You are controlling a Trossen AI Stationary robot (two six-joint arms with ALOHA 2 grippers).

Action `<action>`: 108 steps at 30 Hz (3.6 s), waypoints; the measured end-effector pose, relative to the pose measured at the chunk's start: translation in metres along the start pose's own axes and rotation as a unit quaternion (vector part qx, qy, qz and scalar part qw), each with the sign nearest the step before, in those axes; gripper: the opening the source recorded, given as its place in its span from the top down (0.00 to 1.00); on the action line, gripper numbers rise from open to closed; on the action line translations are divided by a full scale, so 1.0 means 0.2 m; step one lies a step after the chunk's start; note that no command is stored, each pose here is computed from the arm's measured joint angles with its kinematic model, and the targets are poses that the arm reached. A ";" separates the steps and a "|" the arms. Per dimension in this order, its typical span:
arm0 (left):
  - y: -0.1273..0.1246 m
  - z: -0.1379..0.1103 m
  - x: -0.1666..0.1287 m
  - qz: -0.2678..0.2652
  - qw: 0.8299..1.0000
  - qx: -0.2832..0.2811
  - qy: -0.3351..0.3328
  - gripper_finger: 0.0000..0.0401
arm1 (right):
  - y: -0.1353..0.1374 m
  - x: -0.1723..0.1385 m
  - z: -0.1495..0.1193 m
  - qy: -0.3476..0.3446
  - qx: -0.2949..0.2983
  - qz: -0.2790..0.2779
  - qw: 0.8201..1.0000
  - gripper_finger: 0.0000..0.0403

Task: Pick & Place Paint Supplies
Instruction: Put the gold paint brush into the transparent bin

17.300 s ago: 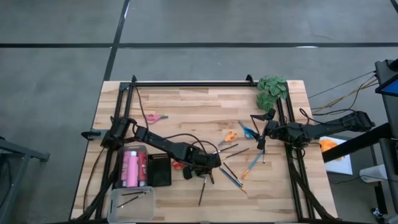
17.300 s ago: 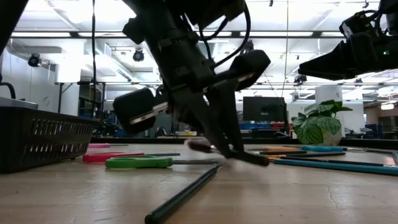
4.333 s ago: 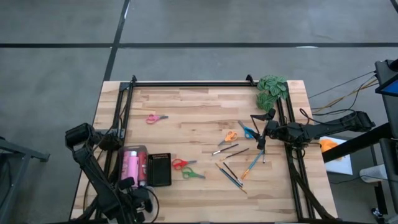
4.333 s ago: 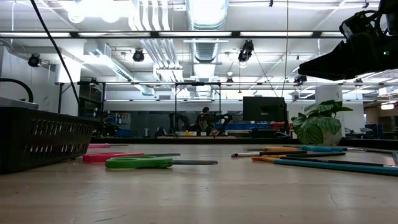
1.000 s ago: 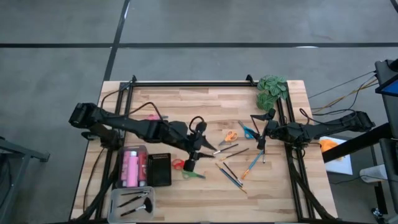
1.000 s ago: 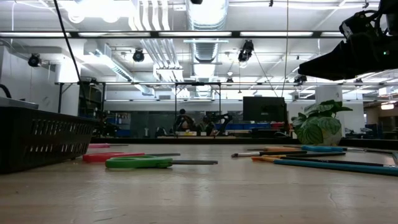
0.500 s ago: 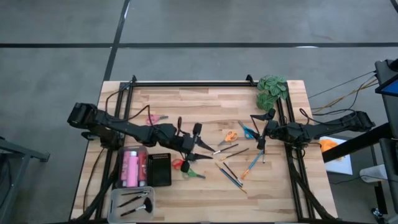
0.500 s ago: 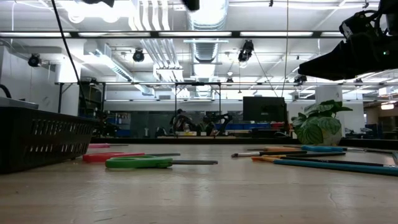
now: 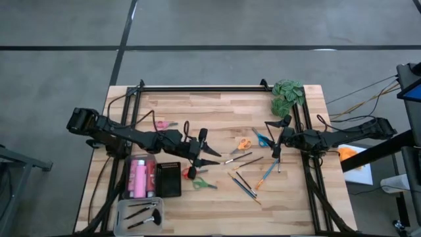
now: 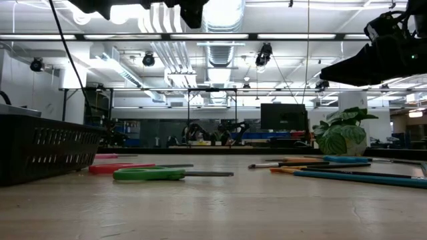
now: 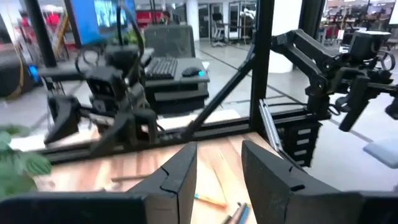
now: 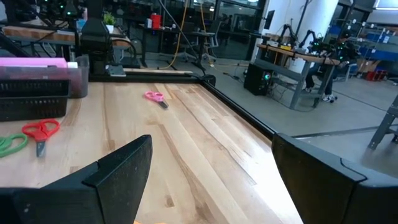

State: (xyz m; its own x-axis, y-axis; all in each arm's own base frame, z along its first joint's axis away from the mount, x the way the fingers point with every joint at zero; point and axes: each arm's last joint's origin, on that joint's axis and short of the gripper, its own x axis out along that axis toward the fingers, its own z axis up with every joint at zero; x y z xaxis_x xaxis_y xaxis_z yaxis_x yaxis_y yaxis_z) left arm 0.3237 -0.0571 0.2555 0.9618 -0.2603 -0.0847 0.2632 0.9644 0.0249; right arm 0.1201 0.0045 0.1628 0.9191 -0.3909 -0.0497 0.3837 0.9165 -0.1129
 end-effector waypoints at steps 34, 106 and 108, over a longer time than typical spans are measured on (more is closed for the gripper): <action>0.00 -0.06 0.00 -0.001 0.998 -0.023 0.066 0.68 | -0.02 0.00 0.00 0.002 -0.042 -0.046 0.998 0.18; 0.19 0.12 -0.42 0.104 0.977 -0.018 0.184 0.68 | 1.03 0.52 0.37 0.571 0.192 0.051 0.796 0.18; 0.19 0.12 -0.42 0.104 0.977 -0.018 0.186 0.68 | 1.06 0.55 0.35 0.577 0.186 0.051 0.793 0.18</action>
State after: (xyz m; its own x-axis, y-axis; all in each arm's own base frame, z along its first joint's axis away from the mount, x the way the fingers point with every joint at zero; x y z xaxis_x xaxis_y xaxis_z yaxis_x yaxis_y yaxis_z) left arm 0.2551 0.0001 0.2874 0.8981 -0.0298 -0.4388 0.0552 0.9975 0.0452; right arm 0.3082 0.1619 0.2027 0.3350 0.0674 -0.9398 0.5095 0.8261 0.2409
